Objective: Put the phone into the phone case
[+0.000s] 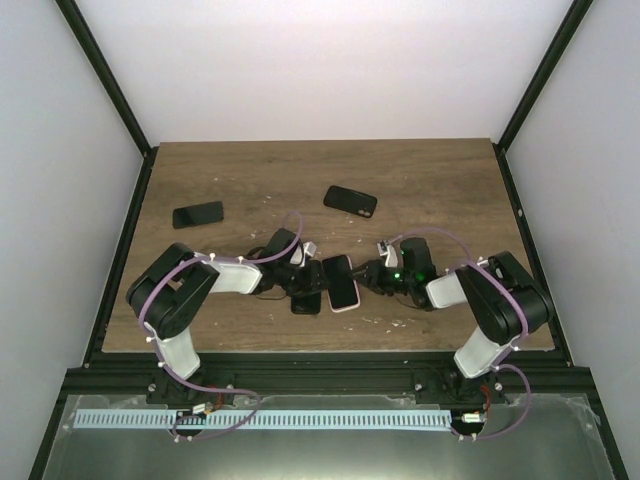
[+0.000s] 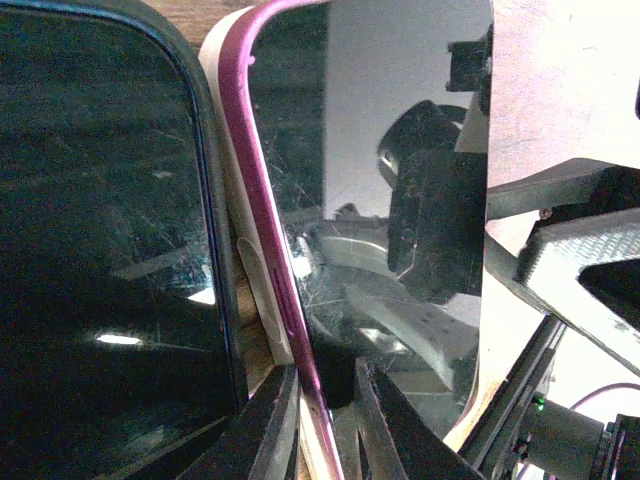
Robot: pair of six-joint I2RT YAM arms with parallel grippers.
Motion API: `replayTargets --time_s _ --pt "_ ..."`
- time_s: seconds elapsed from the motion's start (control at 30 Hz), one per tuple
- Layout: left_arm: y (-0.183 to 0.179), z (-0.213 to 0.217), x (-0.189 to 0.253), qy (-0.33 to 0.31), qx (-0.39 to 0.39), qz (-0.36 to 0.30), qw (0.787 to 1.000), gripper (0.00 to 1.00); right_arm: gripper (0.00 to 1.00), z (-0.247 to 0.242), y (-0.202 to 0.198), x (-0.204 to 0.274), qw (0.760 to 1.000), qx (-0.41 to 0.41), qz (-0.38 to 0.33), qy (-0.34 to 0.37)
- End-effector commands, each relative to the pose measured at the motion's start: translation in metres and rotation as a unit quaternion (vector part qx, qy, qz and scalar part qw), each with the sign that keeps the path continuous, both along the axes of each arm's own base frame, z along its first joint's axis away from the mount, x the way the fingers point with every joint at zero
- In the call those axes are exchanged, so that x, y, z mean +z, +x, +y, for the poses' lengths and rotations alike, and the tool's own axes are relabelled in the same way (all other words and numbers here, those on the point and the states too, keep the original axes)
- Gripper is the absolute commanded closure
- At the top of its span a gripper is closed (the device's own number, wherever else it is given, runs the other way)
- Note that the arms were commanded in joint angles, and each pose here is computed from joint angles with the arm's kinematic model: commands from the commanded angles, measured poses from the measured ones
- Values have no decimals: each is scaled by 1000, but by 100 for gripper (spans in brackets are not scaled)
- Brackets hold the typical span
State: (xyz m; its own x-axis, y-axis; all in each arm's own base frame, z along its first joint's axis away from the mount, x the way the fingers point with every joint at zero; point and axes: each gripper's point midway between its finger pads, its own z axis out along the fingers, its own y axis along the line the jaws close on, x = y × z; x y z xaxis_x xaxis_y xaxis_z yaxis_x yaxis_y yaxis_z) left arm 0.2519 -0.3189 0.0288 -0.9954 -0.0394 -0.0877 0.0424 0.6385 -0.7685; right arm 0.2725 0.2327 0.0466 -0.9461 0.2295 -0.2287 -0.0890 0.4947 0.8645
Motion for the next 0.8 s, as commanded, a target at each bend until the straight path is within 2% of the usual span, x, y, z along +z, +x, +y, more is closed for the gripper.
replayTargets --time_s 0.0,0.17,0.33,0.43,0.63,0.77 --pt "-16 -11 0 -11 -35 6 999 83 69 22 -22 13 996 76 3 48" --pt "-16 -10 -2 -5 -37 2 999 83 70 29 -30 27 990 104 -6 91" --pt "-13 7 -10 53 -39 -22 998 86 68 30 -32 31 988 110 -2 106" --pt "-15 10 -12 54 -42 -27 997 87 66 31 -32 33 988 109 -2 112" --pt "-16 10 -10 52 -43 -32 997 87 61 29 -29 12 992 101 19 69" --pt "-16 11 -11 55 -42 -33 997 87 60 32 -33 11 990 117 26 74"
